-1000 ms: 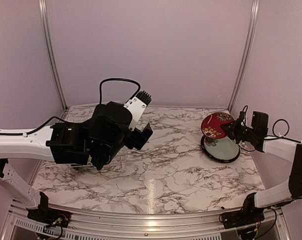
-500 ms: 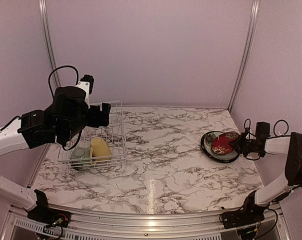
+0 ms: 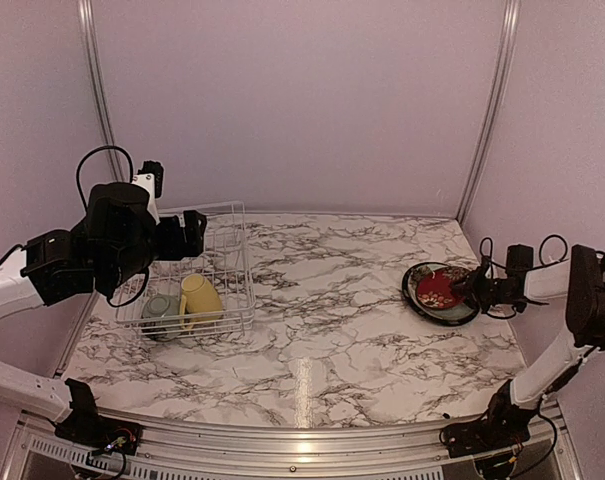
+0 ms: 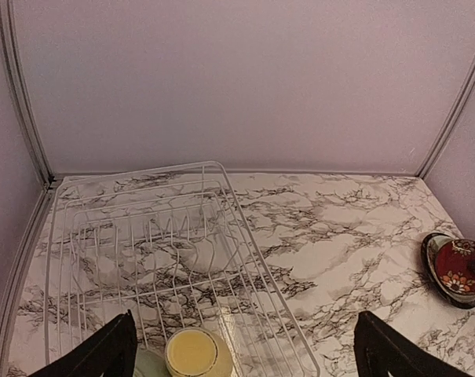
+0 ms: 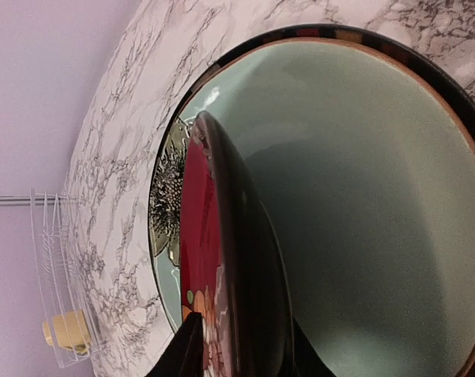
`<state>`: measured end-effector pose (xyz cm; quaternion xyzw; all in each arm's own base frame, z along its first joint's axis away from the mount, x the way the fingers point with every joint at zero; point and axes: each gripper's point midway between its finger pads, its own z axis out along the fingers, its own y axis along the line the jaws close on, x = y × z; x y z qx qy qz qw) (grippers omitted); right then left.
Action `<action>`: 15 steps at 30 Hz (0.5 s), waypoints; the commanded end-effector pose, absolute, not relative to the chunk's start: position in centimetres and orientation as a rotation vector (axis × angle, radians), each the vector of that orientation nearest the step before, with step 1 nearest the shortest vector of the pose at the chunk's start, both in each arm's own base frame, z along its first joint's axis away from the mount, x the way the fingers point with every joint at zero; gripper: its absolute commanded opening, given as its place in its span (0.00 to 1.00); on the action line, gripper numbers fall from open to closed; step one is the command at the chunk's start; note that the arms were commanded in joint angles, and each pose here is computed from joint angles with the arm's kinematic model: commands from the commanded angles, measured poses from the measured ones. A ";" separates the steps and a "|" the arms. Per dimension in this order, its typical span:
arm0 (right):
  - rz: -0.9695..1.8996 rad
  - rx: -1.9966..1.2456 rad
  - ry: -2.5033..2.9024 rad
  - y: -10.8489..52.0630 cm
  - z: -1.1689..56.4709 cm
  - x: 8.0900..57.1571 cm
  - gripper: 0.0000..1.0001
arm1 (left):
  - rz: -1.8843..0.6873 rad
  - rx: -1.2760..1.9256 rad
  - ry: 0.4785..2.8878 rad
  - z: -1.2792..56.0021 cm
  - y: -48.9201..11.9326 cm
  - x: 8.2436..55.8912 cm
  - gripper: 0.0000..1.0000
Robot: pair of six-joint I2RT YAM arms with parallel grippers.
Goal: Unload the mixed dishes from the dish rack
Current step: Place the plate in the corner of the board.
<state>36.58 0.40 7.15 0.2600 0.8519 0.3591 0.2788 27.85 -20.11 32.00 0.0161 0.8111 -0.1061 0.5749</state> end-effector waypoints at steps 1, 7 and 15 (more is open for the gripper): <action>0.918 0.602 2.277 0.1 8.5 37.6 0.34 | -0.242 0.026 1.926 31.2 -19.6 27.7 0.99; 0.795 0.579 2.354 -0.2 7.9 37.0 0.63 | -0.246 0.020 1.940 30.1 -19.6 28.3 0.99; 0.527 0.594 2.405 -1.8 7.3 35.3 0.83 | -0.275 -0.004 1.927 30.2 -19.5 28.9 0.99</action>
